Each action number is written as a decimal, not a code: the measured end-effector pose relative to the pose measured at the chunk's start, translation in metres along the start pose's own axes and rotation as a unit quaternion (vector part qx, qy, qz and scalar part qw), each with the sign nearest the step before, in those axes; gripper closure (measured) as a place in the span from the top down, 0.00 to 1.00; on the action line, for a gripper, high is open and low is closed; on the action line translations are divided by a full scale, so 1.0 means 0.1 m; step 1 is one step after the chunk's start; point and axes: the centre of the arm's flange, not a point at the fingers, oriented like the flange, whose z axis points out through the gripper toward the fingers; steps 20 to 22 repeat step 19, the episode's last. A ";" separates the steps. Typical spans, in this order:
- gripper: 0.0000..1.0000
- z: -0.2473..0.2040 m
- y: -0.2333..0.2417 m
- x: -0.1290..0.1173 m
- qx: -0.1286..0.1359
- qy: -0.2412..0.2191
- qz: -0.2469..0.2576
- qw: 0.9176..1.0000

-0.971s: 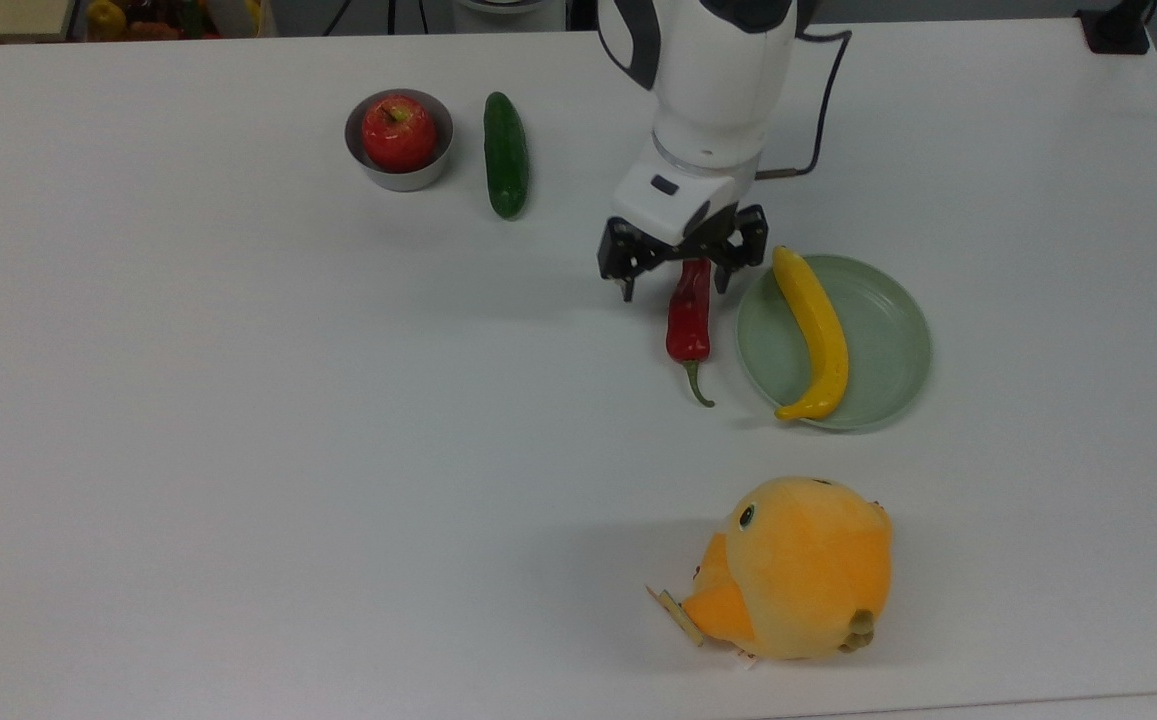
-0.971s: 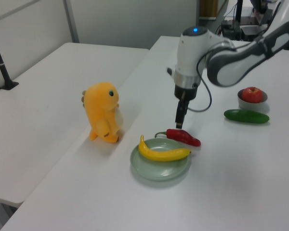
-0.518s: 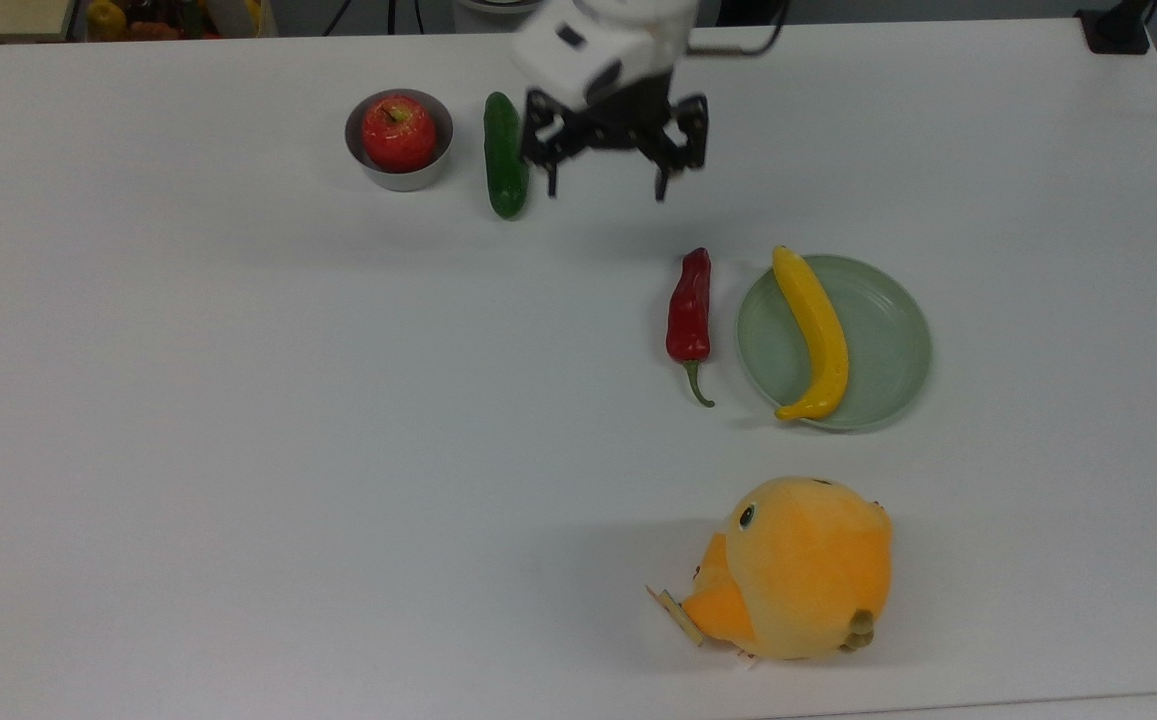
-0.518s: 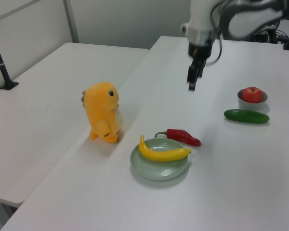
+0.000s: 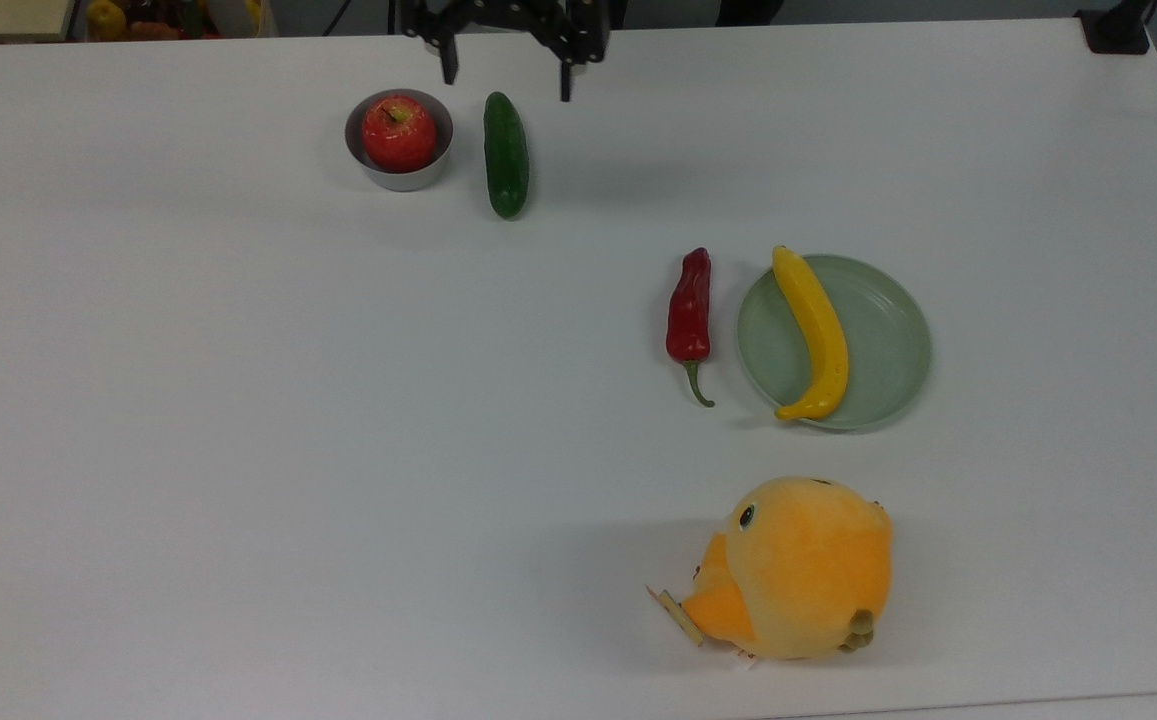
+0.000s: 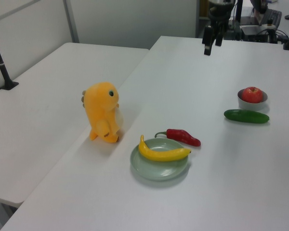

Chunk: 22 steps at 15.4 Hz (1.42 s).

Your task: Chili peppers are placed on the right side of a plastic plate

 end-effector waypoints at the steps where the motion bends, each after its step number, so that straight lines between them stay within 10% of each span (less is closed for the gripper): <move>1: 1.00 -0.02 0.09 0.02 0.000 0.002 0.006 1.000; 22: 1.00 -0.13 0.51 -0.03 0.016 -0.035 -0.054 0.998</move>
